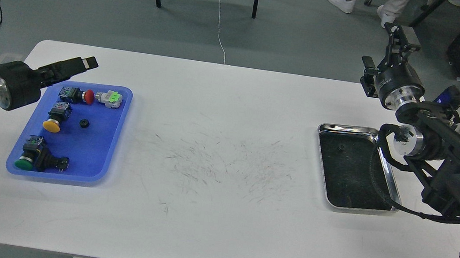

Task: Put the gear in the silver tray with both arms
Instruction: 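Reach the left gripper into the blue tray toward the small black gear, then lower the left gripper among the parts and close on the black gear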

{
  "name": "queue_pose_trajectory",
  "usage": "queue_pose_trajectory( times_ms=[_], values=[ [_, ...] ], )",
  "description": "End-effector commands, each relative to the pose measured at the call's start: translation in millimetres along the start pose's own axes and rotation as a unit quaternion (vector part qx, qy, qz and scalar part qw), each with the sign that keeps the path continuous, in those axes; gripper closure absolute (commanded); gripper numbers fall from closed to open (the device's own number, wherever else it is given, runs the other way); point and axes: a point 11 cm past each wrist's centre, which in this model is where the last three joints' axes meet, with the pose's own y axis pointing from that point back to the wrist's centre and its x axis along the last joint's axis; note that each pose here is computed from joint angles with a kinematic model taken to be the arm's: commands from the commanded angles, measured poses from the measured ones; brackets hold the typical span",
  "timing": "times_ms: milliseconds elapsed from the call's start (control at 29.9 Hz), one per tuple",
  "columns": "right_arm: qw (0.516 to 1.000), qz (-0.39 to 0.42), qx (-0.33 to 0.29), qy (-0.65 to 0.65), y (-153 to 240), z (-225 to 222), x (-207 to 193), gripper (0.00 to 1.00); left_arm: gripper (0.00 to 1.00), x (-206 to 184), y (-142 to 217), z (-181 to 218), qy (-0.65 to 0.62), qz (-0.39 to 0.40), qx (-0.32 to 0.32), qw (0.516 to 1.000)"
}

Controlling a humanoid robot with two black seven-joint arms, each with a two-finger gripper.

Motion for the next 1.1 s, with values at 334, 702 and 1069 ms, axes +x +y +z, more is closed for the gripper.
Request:
queue_pose_trajectory(
  times_ms=[334, 702, 1069],
  values=[
    [1.000, 0.001, 0.001, 0.003, 1, 0, 1, 0.06, 0.08, -36, -30, -18, -0.260, -0.100, 0.016, 0.960],
    [1.000, 0.001, 0.000, 0.004, 1, 2, 1, 0.06, 0.08, -33, -35, -30, -0.323, -0.097, 0.022, 0.941],
    [1.000, 0.002, 0.001, 0.007, 2, 0, 4, 0.06, 0.08, -43, -31, -43, -0.319, -0.100, 0.032, 0.942]
  ],
)
